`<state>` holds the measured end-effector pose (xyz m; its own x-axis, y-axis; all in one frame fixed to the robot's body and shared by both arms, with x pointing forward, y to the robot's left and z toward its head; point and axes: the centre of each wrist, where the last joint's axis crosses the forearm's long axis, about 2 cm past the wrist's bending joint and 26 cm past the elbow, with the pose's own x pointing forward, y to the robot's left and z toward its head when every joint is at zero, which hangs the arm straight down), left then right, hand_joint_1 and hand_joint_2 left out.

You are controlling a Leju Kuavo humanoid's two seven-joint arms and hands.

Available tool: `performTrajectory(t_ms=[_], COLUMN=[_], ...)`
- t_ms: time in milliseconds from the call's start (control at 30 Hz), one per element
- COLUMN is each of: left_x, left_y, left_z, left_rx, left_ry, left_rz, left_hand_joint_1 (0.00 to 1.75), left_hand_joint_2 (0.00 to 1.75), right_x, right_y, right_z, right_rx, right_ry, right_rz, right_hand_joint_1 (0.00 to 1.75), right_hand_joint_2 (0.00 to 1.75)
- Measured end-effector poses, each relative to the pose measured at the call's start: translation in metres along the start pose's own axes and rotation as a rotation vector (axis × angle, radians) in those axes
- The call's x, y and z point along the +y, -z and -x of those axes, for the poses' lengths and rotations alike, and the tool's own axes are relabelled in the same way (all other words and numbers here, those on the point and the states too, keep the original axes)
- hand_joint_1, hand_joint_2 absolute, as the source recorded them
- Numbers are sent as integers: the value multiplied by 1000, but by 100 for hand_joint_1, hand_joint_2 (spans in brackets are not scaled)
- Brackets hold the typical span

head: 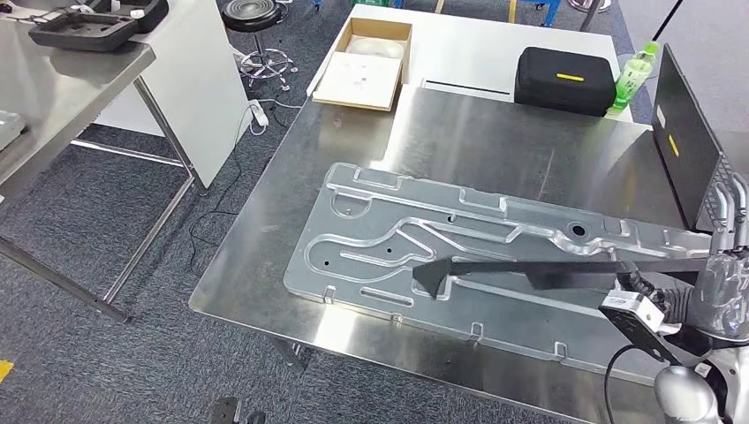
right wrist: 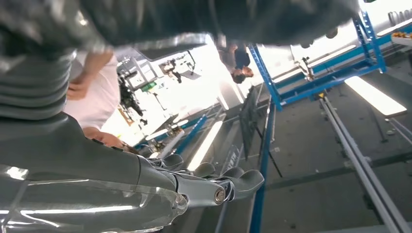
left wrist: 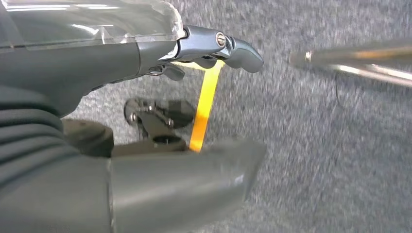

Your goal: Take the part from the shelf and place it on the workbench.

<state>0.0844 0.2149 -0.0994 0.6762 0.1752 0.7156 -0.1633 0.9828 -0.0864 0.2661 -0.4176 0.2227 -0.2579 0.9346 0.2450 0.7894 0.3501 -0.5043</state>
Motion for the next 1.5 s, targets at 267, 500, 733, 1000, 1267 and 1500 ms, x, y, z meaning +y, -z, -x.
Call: performTrajectory(t_ms=[267, 500, 733, 1000, 1267, 1500], left_x=[-2, -2, -2, -2, -3, -4], left_y=[0, 1, 1, 2, 2, 2], left_z=[0, -2, -2, -4, -3, -3], left_rx=[-6, -13, -5, -6, 1, 1], left_ry=[-2, -1, 4, 5, 6, 15], left_rz=[2, 3, -1, -4, -8, -14], left_hand_joint_1=[0, 0, 0, 0, 0, 0], left_hand_joint_2=[0, 0, 0, 0, 0, 0], right_x=[-1, -3, -3, -2, -3, -8], right_y=[9, 20, 21, 21, 16, 9], right_z=[19, 36, 38, 39, 40, 40], right_rx=[121, 140, 137, 130, 134, 132], right_ry=[6, -15, -28, -38, -48, -65], right_rz=[-199, -222, -187, -182, -171, -144], right_hand_joint_1=[0, 0, 0, 0, 0, 0], right_hand_joint_2=[0, 0, 0, 0, 0, 0])
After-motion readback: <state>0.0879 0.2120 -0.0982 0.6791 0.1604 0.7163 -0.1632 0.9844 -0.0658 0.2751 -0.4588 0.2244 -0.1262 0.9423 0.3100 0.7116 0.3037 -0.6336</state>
